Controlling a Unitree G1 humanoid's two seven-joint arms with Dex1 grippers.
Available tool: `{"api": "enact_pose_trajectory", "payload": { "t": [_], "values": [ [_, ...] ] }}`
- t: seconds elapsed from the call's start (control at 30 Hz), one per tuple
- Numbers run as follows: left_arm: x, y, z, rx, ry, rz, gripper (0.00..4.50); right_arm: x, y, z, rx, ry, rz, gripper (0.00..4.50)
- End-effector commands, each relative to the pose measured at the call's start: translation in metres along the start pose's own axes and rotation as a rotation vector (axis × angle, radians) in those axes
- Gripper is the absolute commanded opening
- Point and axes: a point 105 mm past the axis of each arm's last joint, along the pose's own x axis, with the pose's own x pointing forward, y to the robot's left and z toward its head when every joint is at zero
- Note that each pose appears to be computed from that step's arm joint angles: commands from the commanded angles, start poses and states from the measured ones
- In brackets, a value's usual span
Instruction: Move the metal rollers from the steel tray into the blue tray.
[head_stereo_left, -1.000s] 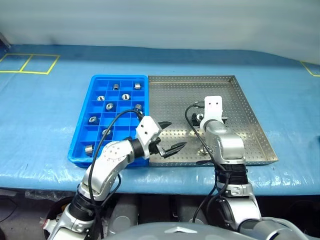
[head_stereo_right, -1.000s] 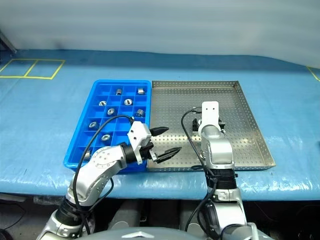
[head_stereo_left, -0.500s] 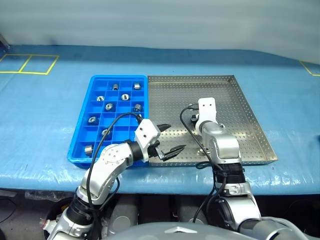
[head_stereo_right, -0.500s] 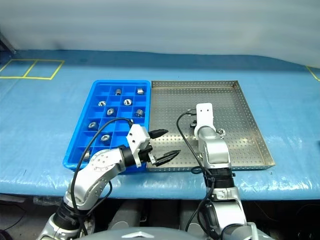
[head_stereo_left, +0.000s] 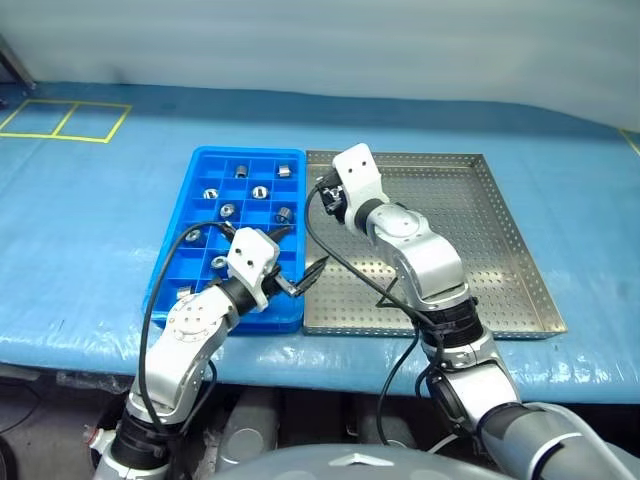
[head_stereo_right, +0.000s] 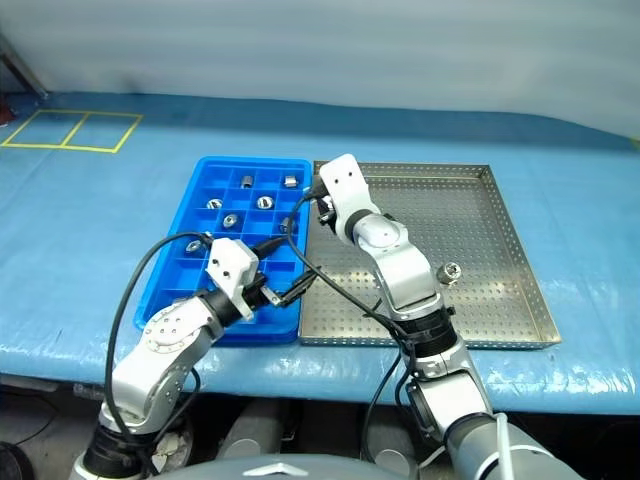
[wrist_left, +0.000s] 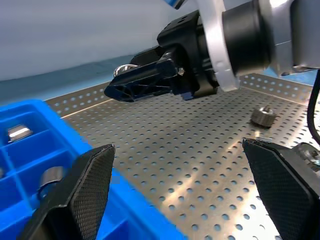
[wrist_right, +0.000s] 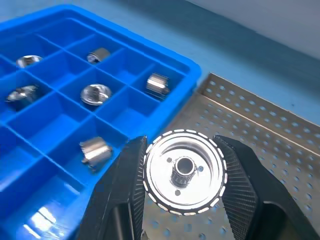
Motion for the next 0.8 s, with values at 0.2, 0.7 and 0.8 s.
{"api": "enact_pose_trajectory", "payload": {
  "t": [0.2, 0.7, 0.8],
  "values": [
    [-0.031, 0.015, 0.014, 0.057, -0.020, 0.154, 4.50, 0.009, 0.040, 0.028, -0.051, -0.111, 0.186, 1.71],
    [-0.042, 0.013, 0.012, 0.041, 0.010, 0.185, 4.50, 0.017, 0.054, -0.008, 0.061, -0.031, 0.255, 1.71],
    [-0.039, 0.012, 0.011, 0.038, 0.010, 0.167, 4.50, 0.012, 0.048, -0.013, 0.060, -0.021, 0.242, 1.71]
  ]
}}
